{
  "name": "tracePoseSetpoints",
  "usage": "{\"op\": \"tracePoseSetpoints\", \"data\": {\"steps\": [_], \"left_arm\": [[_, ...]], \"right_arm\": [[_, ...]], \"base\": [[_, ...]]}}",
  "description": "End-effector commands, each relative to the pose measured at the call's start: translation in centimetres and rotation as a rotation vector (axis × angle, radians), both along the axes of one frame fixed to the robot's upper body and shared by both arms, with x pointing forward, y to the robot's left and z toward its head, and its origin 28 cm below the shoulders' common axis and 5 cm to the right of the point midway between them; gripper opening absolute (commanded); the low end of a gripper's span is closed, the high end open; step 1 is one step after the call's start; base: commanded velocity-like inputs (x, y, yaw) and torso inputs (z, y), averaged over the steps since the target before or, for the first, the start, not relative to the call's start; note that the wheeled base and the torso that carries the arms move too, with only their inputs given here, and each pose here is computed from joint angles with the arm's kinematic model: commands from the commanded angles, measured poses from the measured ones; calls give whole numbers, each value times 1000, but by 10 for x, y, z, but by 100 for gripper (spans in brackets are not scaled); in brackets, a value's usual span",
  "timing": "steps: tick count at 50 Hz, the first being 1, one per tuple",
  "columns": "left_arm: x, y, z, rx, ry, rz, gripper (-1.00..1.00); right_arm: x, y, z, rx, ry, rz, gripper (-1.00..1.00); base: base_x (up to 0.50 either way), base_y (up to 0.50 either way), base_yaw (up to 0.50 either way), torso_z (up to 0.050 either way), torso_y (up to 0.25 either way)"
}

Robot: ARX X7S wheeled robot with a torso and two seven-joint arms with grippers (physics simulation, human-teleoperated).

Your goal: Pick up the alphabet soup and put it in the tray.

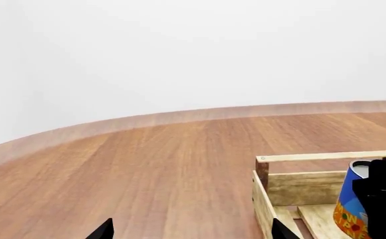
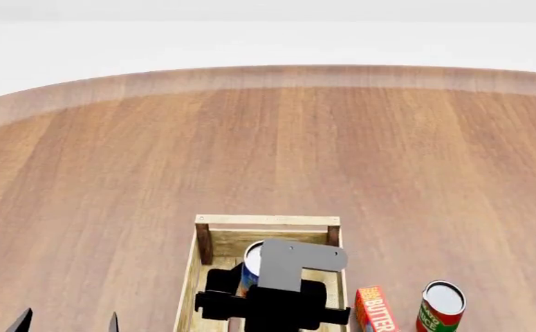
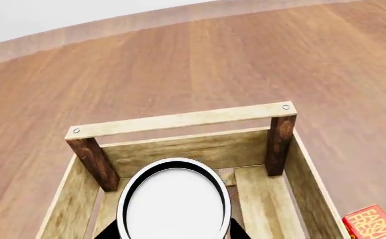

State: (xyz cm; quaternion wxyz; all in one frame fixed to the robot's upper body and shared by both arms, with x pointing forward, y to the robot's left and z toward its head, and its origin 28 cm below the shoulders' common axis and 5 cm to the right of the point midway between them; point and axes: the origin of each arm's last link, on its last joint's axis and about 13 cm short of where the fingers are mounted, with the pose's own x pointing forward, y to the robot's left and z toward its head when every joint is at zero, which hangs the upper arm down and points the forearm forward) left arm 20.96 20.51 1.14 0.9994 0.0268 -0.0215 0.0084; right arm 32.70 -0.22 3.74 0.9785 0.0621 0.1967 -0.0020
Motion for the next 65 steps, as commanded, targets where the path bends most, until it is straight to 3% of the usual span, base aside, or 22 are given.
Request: {"op": "tracePoseSetpoints", "data": {"steps": [1, 65], "left_arm": [[0, 0, 0, 0, -1, 1, 100], [0, 0, 1, 1, -5, 3, 100]], "right_arm": [[3, 4, 3, -29, -31, 23, -100], [-4, 2, -28, -64, 55, 42, -100]], "base": [[0, 0, 0, 0, 0], [0, 0, 0, 0, 1]]}}
